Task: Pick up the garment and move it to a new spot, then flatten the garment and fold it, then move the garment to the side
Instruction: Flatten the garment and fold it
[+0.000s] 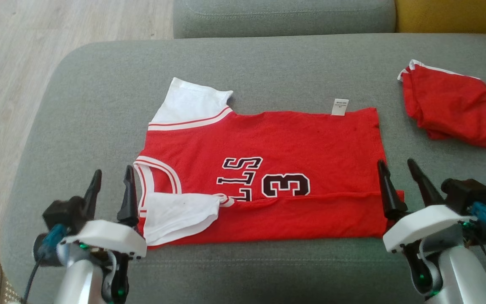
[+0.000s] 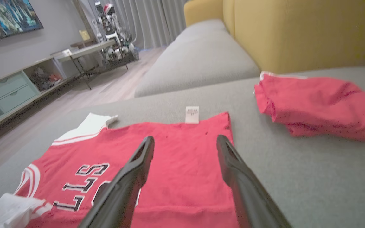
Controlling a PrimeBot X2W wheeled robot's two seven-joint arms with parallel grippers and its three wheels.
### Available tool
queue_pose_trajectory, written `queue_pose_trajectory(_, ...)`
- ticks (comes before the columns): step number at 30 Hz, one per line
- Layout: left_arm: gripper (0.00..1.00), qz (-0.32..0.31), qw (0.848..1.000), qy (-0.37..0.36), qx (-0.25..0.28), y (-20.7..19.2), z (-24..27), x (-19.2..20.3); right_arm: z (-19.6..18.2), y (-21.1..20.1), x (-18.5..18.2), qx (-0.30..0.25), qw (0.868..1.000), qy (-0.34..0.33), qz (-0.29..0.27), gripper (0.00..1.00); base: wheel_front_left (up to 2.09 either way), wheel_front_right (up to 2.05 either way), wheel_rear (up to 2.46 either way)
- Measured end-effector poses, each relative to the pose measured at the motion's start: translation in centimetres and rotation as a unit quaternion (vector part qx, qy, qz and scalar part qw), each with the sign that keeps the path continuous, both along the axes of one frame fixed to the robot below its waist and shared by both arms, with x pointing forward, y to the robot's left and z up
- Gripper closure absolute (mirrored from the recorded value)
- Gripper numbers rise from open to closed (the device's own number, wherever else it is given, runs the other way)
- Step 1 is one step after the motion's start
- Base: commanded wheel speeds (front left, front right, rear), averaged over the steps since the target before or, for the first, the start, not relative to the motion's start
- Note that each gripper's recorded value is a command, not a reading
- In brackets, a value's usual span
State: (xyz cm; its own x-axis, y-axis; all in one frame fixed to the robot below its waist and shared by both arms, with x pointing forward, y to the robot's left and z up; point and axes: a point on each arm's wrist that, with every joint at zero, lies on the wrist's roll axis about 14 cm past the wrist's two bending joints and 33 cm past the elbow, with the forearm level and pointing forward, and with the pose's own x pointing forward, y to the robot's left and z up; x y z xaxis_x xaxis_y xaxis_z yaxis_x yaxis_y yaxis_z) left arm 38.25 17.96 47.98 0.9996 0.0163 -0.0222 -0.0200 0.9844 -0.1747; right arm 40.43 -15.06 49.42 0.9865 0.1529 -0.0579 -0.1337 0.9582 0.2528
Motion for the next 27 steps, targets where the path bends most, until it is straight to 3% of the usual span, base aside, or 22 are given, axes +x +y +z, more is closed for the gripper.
queue_pose_trajectory(5, 0.00, -0.007, 0.999, -0.039, 0.001, -0.4, 2.2, -0.5, 1.4, -0.1, -0.3, -0.009, 0.998, -0.055, -0.008, 0.00, 0.00, 0.00, 0.00)
queue_pose_trajectory(16, 0.00, -0.036, 0.999, 0.004, 0.002, -2.4, -0.7, -0.3, -0.4, 0.6, -0.4, -0.014, 0.999, -0.043, -0.001, 0.00, 0.00, 0.00, 0.00)
queue_pose_trajectory(21, 0.00, -0.064, 0.997, 0.020, 0.025, -3.4, -1.8, 2.4, 0.0, 0.6, 1.1, -0.013, 0.999, -0.051, -0.001, 0.00, 0.00, 0.00, 0.00)
queue_pose_trajectory(27, 0.00, -0.115, 0.990, 0.073, 0.048, -4.1, -2.5, 9.9, 0.8, 0.3, 4.7, -0.015, 0.997, -0.070, -0.004, 0.00, 0.00, 0.00, 0.00)
